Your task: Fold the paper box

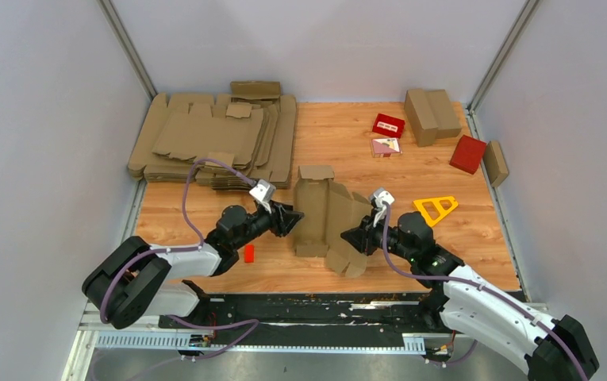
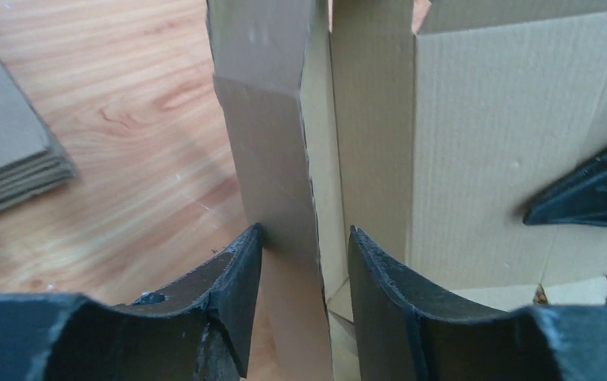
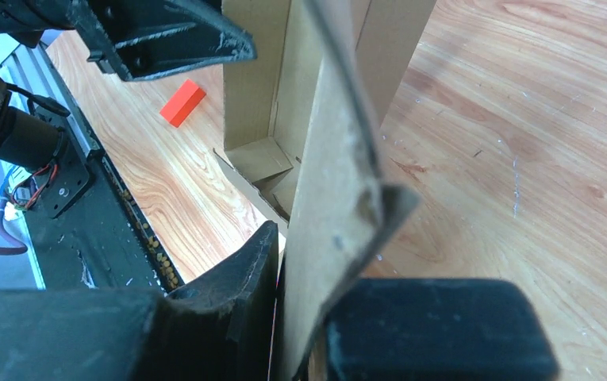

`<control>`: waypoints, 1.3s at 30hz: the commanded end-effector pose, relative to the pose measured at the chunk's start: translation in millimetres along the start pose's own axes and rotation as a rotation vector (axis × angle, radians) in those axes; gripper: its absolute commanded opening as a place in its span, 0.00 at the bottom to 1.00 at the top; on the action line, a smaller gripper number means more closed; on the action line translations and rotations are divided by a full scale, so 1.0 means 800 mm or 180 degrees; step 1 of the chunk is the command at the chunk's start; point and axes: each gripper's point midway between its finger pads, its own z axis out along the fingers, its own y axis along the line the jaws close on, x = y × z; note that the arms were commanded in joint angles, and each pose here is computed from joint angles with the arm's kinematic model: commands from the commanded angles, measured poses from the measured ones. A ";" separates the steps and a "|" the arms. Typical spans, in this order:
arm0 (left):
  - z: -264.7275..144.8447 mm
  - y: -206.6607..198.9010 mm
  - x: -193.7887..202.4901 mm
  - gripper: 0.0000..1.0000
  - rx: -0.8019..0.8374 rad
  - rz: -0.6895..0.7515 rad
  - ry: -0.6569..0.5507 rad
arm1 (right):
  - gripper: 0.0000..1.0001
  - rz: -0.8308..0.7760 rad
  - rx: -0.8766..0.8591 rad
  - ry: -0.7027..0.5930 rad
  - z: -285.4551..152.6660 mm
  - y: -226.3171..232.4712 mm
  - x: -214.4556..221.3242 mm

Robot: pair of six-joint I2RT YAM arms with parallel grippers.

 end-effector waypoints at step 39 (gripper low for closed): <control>-0.014 -0.028 0.067 0.91 0.0549 0.0283 0.0804 | 0.17 -0.0281 -0.0072 0.0061 -0.004 0.004 0.000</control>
